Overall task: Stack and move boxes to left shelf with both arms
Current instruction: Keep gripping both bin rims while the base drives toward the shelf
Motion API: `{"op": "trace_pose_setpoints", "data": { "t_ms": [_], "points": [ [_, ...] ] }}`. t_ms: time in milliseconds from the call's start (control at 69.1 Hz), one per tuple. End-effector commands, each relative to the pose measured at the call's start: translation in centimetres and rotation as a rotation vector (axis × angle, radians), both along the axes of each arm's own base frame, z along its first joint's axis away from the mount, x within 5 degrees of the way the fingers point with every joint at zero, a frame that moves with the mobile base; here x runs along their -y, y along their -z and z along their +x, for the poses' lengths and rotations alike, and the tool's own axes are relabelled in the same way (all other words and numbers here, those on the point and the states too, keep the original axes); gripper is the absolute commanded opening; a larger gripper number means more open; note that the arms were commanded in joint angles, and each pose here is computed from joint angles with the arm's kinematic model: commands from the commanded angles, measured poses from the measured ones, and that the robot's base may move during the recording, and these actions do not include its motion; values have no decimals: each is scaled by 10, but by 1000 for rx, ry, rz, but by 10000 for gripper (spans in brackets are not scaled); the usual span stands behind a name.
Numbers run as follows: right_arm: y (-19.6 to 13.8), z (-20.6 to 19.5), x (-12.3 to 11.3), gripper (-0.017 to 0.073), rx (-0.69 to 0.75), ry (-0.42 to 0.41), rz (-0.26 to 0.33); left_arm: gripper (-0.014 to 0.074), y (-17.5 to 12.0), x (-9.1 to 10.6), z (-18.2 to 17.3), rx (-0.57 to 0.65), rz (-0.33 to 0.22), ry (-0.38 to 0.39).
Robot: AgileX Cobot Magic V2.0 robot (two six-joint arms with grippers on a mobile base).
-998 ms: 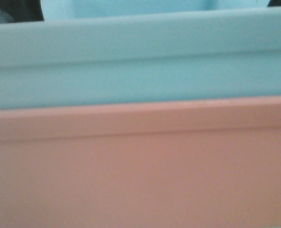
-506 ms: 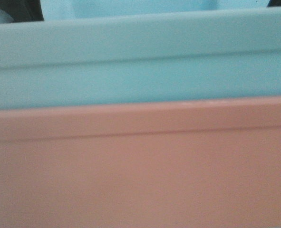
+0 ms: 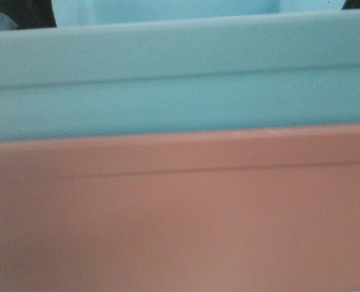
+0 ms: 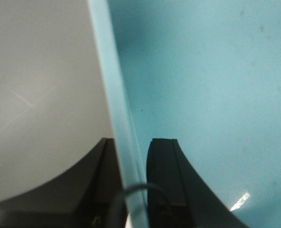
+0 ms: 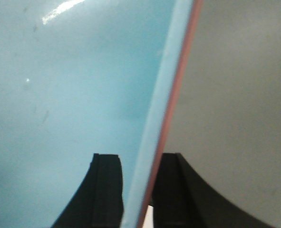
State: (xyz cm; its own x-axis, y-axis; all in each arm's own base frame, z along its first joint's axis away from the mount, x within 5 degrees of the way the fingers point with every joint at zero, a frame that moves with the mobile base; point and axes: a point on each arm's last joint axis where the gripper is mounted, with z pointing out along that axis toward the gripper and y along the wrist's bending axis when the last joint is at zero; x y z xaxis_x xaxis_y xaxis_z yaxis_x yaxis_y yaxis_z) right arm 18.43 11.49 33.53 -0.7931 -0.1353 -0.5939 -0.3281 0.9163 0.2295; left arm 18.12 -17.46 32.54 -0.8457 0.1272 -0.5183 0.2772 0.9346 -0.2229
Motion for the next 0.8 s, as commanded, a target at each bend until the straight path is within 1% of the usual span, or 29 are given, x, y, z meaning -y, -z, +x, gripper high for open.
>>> {"op": "trace_pose_setpoints", "data": {
  "t_ms": [0, 781],
  "points": [
    [-18, 0, 7, 36, 130, -16, -29, -3, -22, -7, -1, 122, -9, 27],
    [-18, 0, 7, 36, 130, -16, -29, -3, -22, -7, -1, 122, -9, 27]
  ]
}}
